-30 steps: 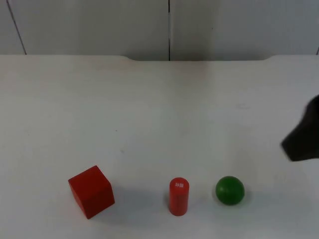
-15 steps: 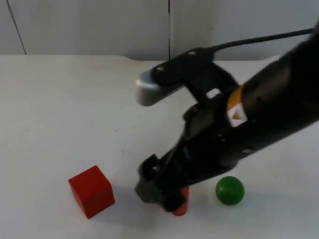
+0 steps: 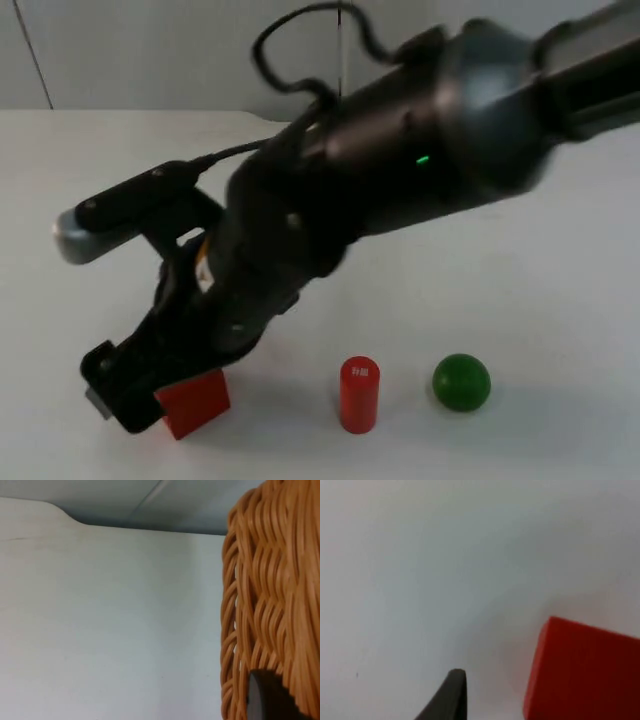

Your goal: Pick up the basket with the left hand and place the object to the left of the red cylinder into the basket with the right hand.

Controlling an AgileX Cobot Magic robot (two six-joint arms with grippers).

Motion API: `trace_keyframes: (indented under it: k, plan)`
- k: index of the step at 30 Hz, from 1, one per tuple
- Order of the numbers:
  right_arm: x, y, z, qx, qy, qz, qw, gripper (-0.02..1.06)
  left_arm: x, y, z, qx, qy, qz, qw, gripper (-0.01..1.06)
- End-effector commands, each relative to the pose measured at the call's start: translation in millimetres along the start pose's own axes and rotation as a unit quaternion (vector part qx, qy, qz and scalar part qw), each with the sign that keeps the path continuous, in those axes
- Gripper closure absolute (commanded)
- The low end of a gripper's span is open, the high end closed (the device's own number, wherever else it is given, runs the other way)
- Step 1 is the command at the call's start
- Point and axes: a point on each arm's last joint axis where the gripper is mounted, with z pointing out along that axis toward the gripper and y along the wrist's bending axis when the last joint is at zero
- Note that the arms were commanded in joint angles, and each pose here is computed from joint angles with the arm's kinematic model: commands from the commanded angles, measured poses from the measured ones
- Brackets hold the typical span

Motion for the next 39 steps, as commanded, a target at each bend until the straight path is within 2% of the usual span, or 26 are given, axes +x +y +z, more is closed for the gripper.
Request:
trace_keyframes:
  k: [1,4,7,8,9,11,12,14,15,19,24,27,31,35,39]
  plan:
    - [-4.0,3.8,10.3,-0.002,0.008,0.006,0.9999,-0.01,-1.8,-7.7,-6.3,0.012,-0.017,-0.002,1.0,1.05]
    - [-2.6,3.9,25.0,0.0,0.025,0.007,0.9997,0.0,-1.9,-7.0,-6.3,0.008,-0.017,-0.001,1.0,1.05]
    - [3.4,3.5,33.2,0.001,0.037,0.01,0.9993,0.04,-1.9,-6.8,-6.3,0.007,-0.017,-0.001,1.0,1.05]
    - [5.5,3.4,36.0,0.002,0.04,0.013,0.9991,0.09,-1.9,-6.8,-6.3,0.007,-0.017,-0.001,1.0,1.05]
    - [6.3,3.3,37.0,0.002,0.042,0.02,0.9989,0.2,-1.9,-6.8,-6.3,0.007,-0.017,-0.001,1.0,1.05]
    - [5.5,3.1,36.3,0.003,0.04,0.014,0.9991,0.49,-1.9,-6.6,-6.3,0.005,-0.018,0.0,1.0,1.05]
    - [5.5,3.1,36.3,0.003,0.04,0.014,0.9991,0.49,-1.9,-6.6,-6.3,0.005,-0.018,0.0,1.0,1.05]
    - [-0.6,3.3,27.4,0.003,0.031,0.012,0.9994,0.94,-1.9,-6.1,-6.2,0.003,-0.018,0.001,1.0,1.05]
    - [-4.9,3.6,20.5,0.003,0.026,0.012,0.9996,1.04,-2.0,-5.9,-6.2,0.001,-0.018,0.001,1.0,1.05]
    - [-15.5,5.7,-6.9,0.004,0.033,0.006,0.9994,1.04,-2.0,-5.3,-6.3,-0.002,-0.018,0.002,1.0,1.05]
    - [-14.9,13.5,-47.2,0.003,0.049,-0.011,0.9987,1.04,-2.1,-3.5,-3.0,-0.003,-0.015,0.001,1.0,1.05]
    - [-1.6,26.2,-74.0,-0.001,0.035,-0.036,0.9988,1.04,-1.8,0.6,5.8,-0.001,-0.006,-0.011,1.0,1.05]
    - [18.9,34.9,-95.0,-0.008,0.044,-0.036,0.9983,1.04,0.1,4.9,18.6,0.008,0.01,-0.023,1.0,1.05]
    - [38.5,31.0,-112.2,-0.007,0.052,-0.021,0.9984,1.04,7.7,13.4,31.8,-0.002,0.034,-0.034,0.999,1.05]
    - [56.8,23.5,-145.2,-0.001,0.027,-0.006,0.9996,1.05,19.8,24.6,47.0,-0.009,0.068,-0.037,0.997,1.05]
